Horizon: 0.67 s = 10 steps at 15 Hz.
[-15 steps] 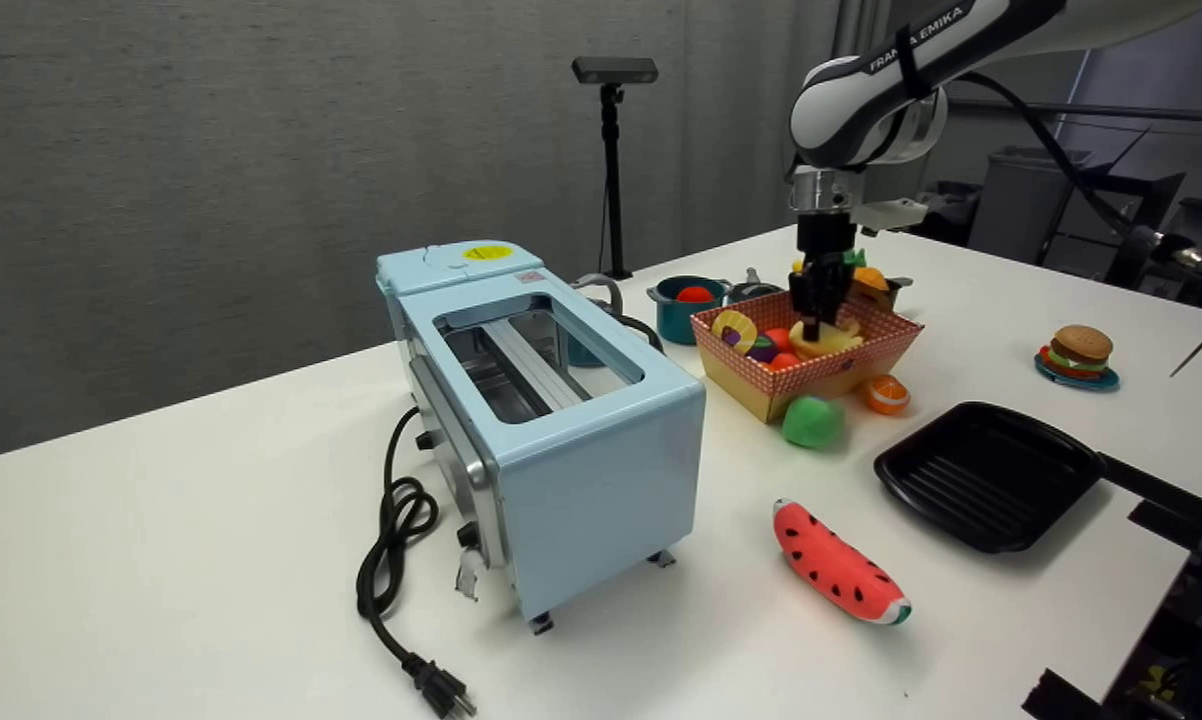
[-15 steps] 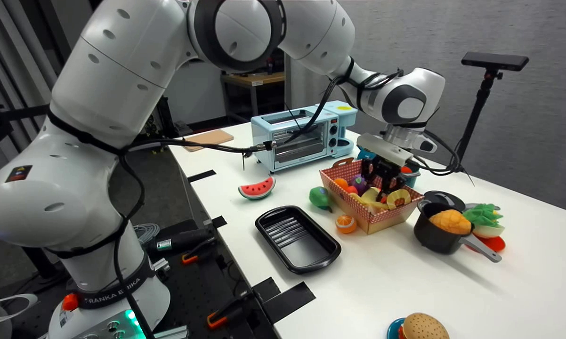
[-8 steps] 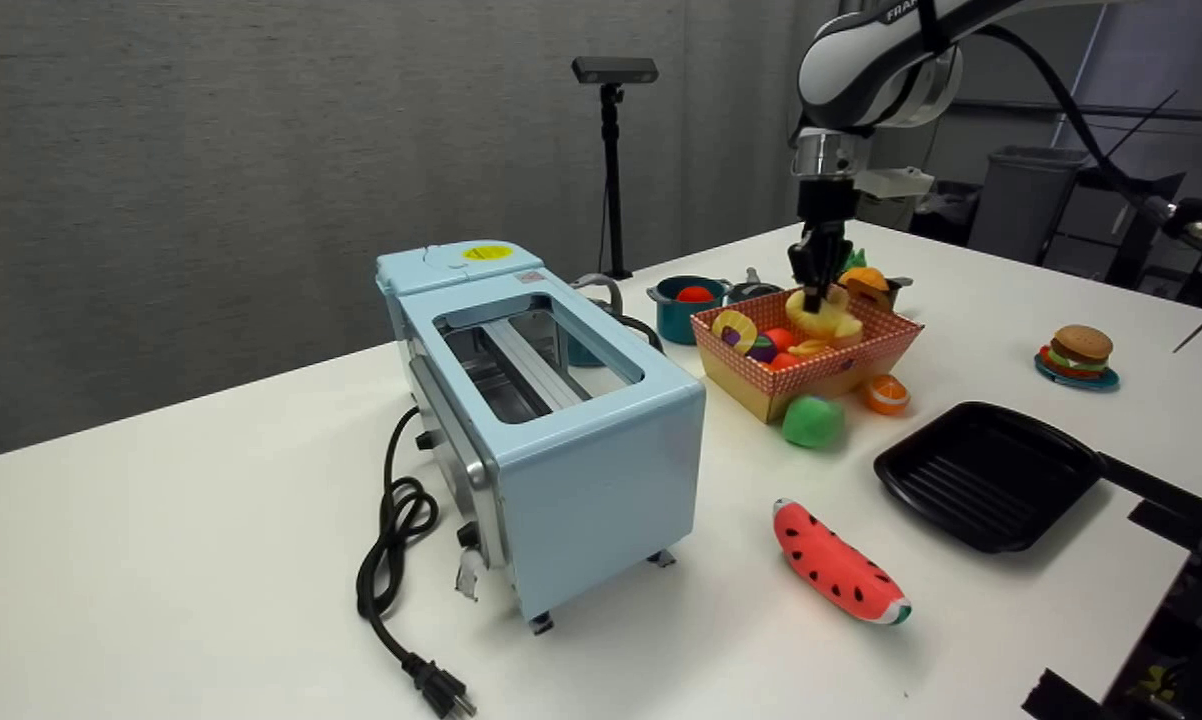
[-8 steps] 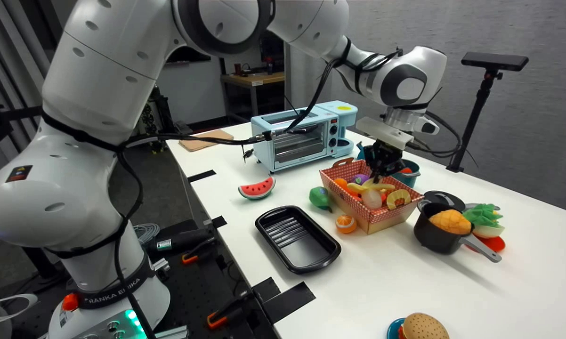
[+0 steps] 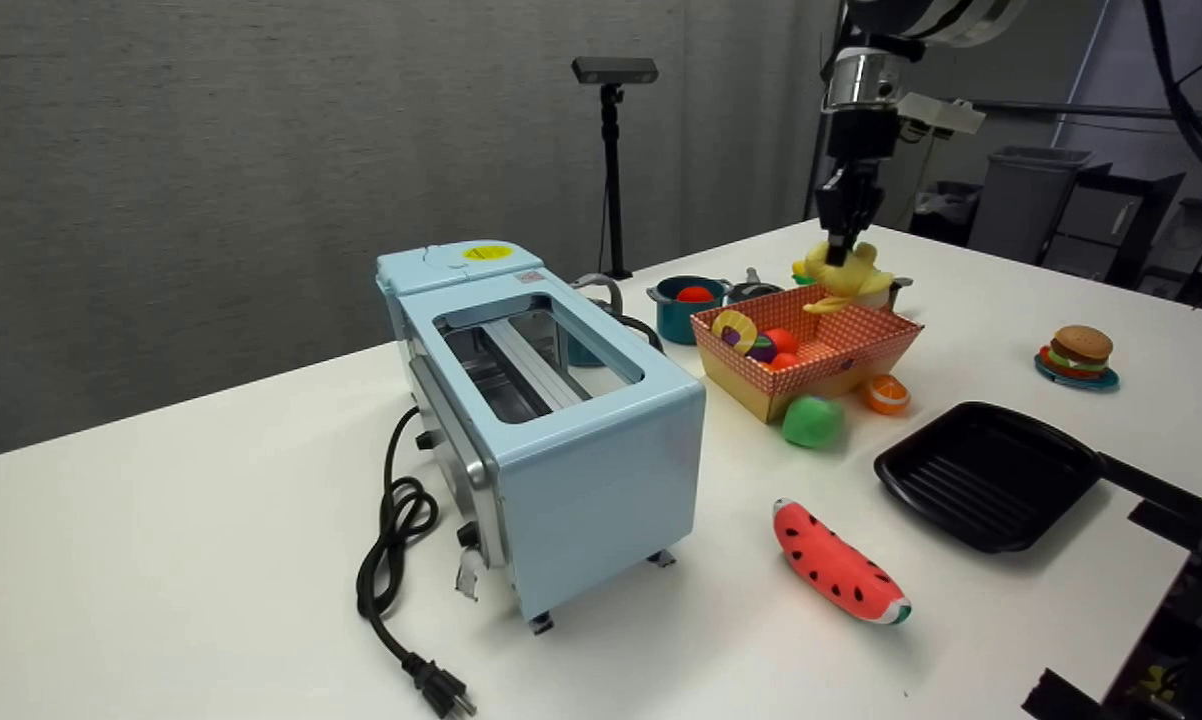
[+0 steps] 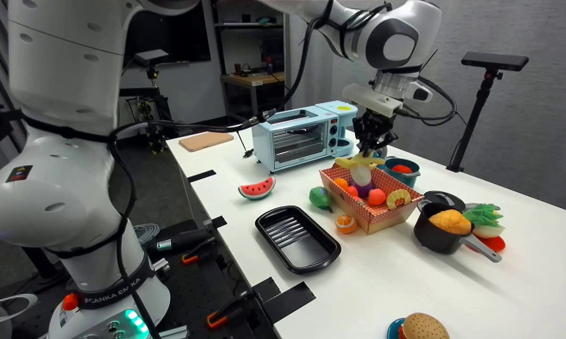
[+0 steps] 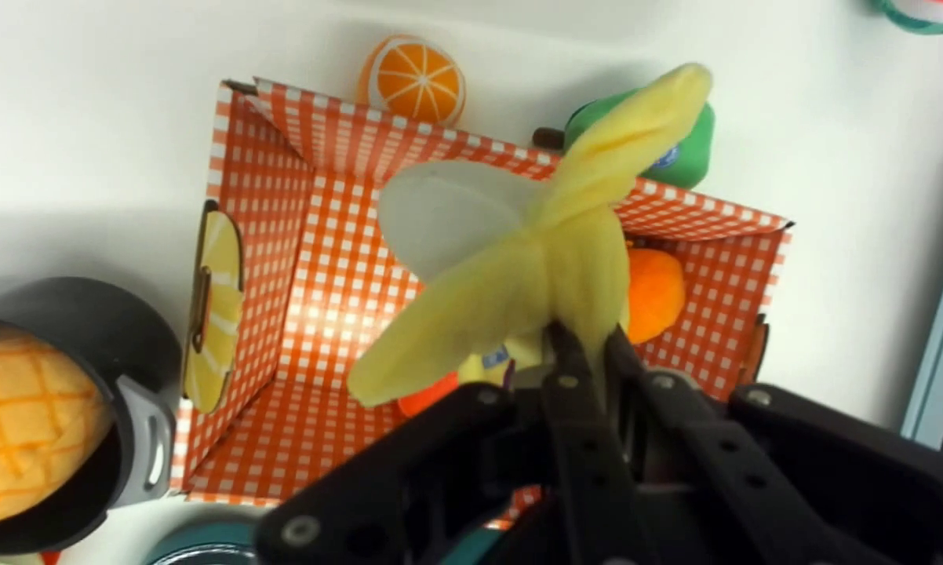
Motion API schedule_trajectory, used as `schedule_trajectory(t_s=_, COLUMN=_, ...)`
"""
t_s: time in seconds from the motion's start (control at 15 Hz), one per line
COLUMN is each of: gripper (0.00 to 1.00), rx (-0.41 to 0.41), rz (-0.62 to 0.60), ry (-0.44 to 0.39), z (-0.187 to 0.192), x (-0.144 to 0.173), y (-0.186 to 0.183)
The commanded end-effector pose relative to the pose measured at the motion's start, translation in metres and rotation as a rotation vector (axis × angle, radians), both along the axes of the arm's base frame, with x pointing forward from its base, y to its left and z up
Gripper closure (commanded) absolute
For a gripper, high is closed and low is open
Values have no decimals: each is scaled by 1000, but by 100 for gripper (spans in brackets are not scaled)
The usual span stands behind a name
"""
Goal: Remove the banana toy from the basket and put it on the black tray
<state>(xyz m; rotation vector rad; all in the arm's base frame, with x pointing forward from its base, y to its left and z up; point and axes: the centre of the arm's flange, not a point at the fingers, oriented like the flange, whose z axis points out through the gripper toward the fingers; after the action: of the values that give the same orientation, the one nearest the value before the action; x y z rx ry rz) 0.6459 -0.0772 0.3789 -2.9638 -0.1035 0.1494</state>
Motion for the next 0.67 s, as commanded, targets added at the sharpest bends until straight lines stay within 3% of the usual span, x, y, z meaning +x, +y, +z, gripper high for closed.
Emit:
schedule_trajectory(t_s=0.0, gripper=98, rx=47, rz=-20, ry=10, z=30, x=-52, y=0)
schedule_trajectory(t_s=0.27, gripper=98, rx=62, rz=-30, ry=39, z=38, x=-87, y=-8)
schedule_trajectory(t_s=0.6, gripper=98, rx=52, rz=-39, ry=98, z=18, x=-130, y=-16)
